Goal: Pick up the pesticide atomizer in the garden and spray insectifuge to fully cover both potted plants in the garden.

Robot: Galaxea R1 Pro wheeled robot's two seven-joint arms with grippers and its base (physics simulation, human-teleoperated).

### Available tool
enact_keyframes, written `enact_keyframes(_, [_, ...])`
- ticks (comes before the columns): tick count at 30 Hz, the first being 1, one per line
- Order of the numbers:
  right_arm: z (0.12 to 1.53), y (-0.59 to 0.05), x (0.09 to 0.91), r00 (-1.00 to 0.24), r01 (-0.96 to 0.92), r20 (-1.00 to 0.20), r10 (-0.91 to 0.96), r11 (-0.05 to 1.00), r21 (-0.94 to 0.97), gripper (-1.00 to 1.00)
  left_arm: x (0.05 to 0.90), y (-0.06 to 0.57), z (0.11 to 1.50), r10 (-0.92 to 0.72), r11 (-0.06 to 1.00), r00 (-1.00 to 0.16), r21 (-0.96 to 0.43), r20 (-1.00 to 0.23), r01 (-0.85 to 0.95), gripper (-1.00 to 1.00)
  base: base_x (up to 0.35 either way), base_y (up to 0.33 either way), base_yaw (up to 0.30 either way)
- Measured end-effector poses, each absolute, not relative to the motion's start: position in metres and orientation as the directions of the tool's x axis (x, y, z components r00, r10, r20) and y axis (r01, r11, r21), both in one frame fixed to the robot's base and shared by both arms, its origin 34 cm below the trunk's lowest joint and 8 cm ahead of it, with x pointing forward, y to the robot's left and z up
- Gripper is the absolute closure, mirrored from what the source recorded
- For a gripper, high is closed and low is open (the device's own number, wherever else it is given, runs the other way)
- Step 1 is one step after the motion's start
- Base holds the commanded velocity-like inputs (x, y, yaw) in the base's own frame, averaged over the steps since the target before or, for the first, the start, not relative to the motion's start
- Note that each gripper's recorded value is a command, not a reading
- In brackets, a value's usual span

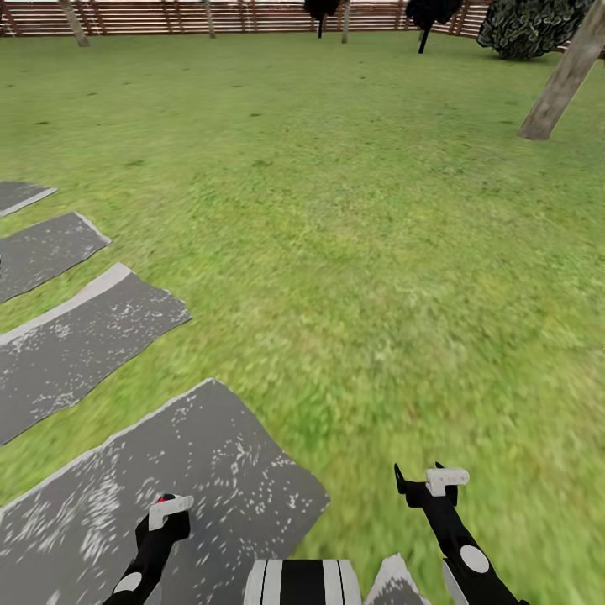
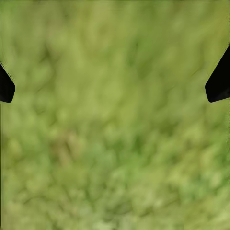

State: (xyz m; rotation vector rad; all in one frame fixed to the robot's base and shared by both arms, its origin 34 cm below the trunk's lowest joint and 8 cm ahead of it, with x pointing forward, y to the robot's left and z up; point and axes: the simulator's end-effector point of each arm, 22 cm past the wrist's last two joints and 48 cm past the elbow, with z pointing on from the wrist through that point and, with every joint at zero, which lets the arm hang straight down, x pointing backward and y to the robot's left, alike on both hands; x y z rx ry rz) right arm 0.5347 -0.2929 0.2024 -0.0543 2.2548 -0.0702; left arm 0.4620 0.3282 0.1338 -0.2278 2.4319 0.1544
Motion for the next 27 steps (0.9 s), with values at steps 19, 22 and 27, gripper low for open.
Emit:
enact_keyframes(19, [0.233,-0.293,0.549,-0.589,-0.012,-0.806,-0.064,0.997,-0.071,-1.00,0.491,0.330,0.167,-0.116,0.979,-0.702,0.038,-0.703,-0.201,1.00,0.000,0.000,0.000])
enact_keyframes(22, [0.239,-0.293,0.552,-0.579,-0.011,-0.812,-0.064,0.997,-0.071,-1.00,0.495,0.329,0.172,-0.112,0.980,-0.695,0.037,-0.710,-0.195,1.00,0.000,0.000,0.000])
enact_keyframes(27, [0.237,-0.294,0.545,-0.590,-0.008,-0.805,-0.063,0.997,-0.072,-1.00,0.490,0.336,0.175,-0.107,0.980,-0.704,0.045,-0.702,-0.194,1.00,0.000,0.000,0.000])
